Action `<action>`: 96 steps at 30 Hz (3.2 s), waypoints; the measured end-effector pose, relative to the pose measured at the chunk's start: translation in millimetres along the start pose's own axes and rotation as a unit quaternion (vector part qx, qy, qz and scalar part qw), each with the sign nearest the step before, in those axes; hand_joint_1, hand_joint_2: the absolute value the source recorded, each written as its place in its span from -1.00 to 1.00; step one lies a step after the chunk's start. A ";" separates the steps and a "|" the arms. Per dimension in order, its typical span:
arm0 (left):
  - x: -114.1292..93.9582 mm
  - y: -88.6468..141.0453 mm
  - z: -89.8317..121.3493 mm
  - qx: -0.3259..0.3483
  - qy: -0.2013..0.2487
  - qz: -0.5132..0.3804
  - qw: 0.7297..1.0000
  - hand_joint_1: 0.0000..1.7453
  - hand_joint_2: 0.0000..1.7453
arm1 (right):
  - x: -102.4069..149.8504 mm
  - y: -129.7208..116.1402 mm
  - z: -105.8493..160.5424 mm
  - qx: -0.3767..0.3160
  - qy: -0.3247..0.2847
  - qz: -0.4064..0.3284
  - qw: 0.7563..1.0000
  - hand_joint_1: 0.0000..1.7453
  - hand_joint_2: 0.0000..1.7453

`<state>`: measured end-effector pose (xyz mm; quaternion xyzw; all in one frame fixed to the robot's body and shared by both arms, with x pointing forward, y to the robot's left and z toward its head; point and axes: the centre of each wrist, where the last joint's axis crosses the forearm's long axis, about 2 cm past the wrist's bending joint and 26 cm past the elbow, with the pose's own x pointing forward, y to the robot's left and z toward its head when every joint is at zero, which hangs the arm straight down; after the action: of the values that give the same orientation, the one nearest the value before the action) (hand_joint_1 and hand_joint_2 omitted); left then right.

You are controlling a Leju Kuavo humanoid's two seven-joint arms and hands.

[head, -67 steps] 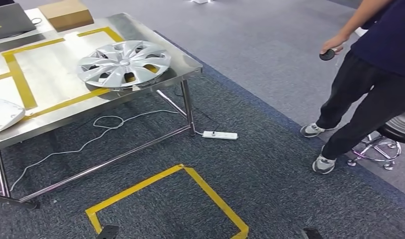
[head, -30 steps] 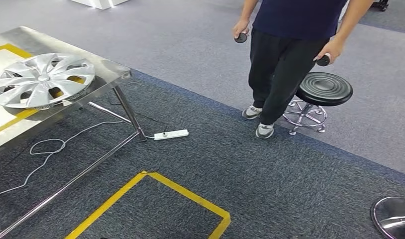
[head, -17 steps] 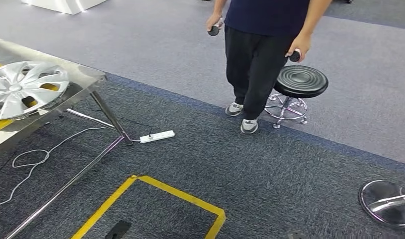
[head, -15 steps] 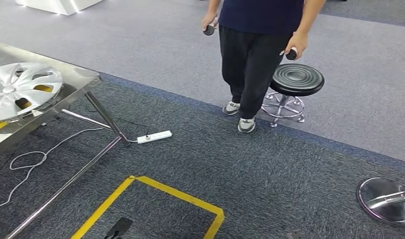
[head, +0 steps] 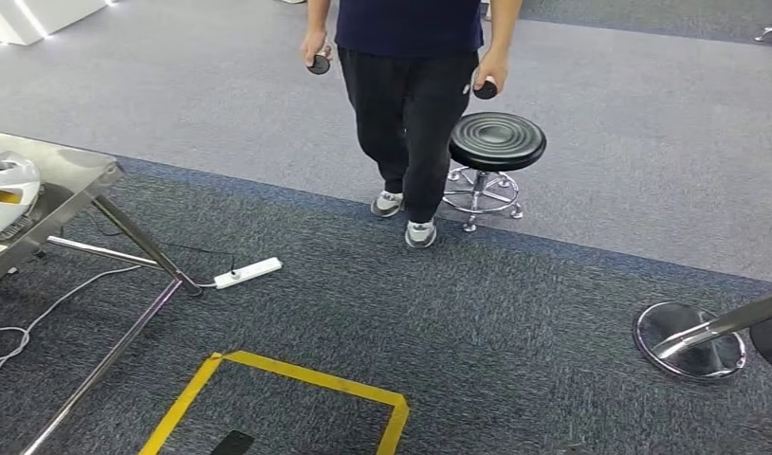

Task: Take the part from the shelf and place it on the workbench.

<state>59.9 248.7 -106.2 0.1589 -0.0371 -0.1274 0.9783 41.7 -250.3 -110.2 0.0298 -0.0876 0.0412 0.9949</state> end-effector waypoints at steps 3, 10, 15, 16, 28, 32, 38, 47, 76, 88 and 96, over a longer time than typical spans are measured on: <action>-0.3 0.5 -0.3 -0.003 0.004 0.003 1.000 -1.00 -1.00 | 0.0 0.3 0.0 0.001 0.000 0.002 1.000 -1.00 -1.00; -3.5 0.3 -0.6 -0.005 0.006 0.007 1.000 -1.00 -1.00 | 1.4 0.1 -0.1 0.001 -0.002 0.004 1.000 -1.00 -1.00; -2.9 -0.4 -0.4 -0.014 0.001 0.059 0.998 -1.00 -1.00 | 5.7 0.0 -0.3 0.001 -0.014 0.014 1.000 -1.00 -1.00; -2.7 -0.7 -0.2 -0.016 0.003 0.072 0.997 -1.00 -1.00 | 5.7 0.0 -0.3 0.001 -0.016 0.017 1.000 -1.00 -1.00; -15.5 8.9 -5.4 -0.024 0.098 0.168 0.981 -1.00 -1.00 | 8.0 0.0 -0.4 0.001 0.007 0.037 0.999 -1.00 -1.00; -16.5 12.4 -6.7 -0.021 0.100 0.171 0.980 -1.00 -1.00 | 3.8 0.4 -0.2 0.001 0.013 0.038 0.999 -1.00 -1.00; -19.6 16.3 -8.5 -0.022 0.100 0.165 0.981 -1.00 -1.00 | 7.4 0.4 -0.4 -0.005 0.003 0.029 1.000 -1.00 -1.00; -3.7 24.9 -9.7 -0.010 0.024 0.126 0.992 -1.00 -1.00 | 22.0 -8.7 -1.0 -0.024 -0.024 0.003 0.999 -1.00 -1.00; 1.4 7.0 -3.0 -0.036 0.007 0.042 0.998 -1.00 -1.00 | 20.8 -9.8 -0.8 -0.064 -0.019 -0.032 0.997 -1.00 -1.00; 4.6 4.8 -1.8 -0.039 0.000 0.025 0.999 -1.00 -1.00 | 9.3 -9.9 -0.1 -0.102 0.005 0.009 0.995 -1.00 -1.00; -1.6 1.2 -1.3 -0.044 0.012 0.008 0.999 -1.00 -1.00 | 7.8 -9.4 0.2 -0.124 -0.008 0.019 0.992 -1.00 -1.00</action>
<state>58.8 250.6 -107.1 0.1166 -0.0214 -0.1191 0.9858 50.2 -259.0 -109.2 -0.0949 -0.1006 0.0488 0.9892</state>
